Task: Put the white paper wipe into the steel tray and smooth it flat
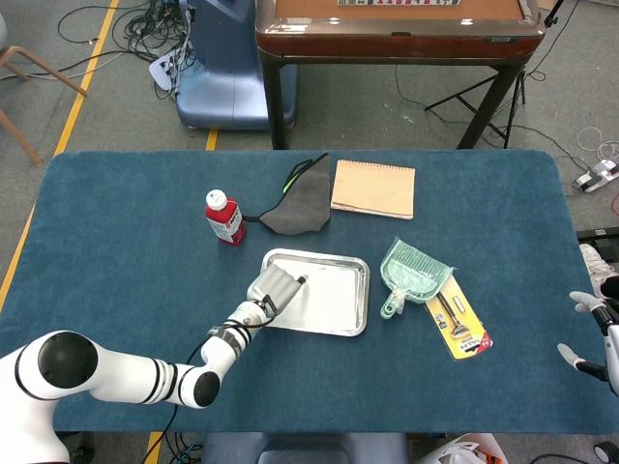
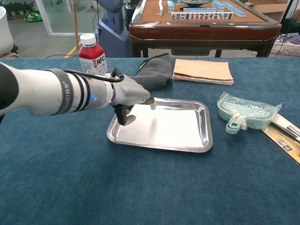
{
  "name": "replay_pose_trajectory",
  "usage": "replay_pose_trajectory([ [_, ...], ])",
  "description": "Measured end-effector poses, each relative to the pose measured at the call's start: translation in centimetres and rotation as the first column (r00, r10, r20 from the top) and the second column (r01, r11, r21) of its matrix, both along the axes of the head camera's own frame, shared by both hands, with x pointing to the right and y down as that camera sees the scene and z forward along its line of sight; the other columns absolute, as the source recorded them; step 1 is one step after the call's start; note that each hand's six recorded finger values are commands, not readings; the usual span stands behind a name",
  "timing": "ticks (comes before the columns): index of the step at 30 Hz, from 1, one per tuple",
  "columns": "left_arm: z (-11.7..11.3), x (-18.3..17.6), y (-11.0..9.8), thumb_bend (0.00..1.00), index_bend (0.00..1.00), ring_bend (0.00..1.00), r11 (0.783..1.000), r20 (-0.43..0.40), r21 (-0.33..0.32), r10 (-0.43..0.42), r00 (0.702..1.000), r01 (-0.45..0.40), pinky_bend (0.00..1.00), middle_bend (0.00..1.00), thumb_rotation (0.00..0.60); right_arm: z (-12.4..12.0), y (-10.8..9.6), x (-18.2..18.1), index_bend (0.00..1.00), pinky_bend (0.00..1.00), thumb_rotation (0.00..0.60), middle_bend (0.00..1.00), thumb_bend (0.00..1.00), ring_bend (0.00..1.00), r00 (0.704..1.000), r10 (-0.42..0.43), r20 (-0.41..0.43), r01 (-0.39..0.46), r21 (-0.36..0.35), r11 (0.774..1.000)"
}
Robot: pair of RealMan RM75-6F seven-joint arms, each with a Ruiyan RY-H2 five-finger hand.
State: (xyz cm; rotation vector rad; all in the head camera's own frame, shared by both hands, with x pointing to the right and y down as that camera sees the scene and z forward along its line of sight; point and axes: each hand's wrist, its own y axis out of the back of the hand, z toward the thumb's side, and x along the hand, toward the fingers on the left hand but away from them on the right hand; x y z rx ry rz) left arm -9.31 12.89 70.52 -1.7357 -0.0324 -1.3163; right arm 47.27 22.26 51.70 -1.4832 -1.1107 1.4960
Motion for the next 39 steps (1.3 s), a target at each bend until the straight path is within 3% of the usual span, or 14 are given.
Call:
replay_pose_trajectory([
  [18, 1.6, -2.9, 0.0, 0.52, 0.15, 1.0, 1.0, 0.161, -0.008, 0.002, 0.987, -0.001, 1.0, 1.0, 0.6, -0.1, 0.1, 0.0, 0.29, 0.34, 0.6, 0.39, 0.07, 0.28, 1.0, 0.002, -0.003, -0.002, 0.002, 1.0],
  [28, 2.4, -3.0, -0.4, 0.52, 0.15, 1.0, 1.0, 0.178, 0.012, 0.001, 0.984, -0.004, 1.0, 1.0, 0.6, -0.3, 0.2, 0.1, 0.3, 0.34, 0.6, 0.39, 0.07, 0.28, 1.0, 0.005, -0.009, -0.005, 0.006, 1.0],
  [39, 2.4, -2.0, -0.6, 0.52, 0.15, 1.0, 1.0, 0.137, 0.031, -0.002, 0.991, -0.002, 1.0, 1.0, 0.6, -0.5, 0.4, 0.1, 0.3, 0.34, 0.6, 0.39, 0.07, 0.28, 1.0, 0.012, -0.014, -0.012, 0.008, 1.0],
])
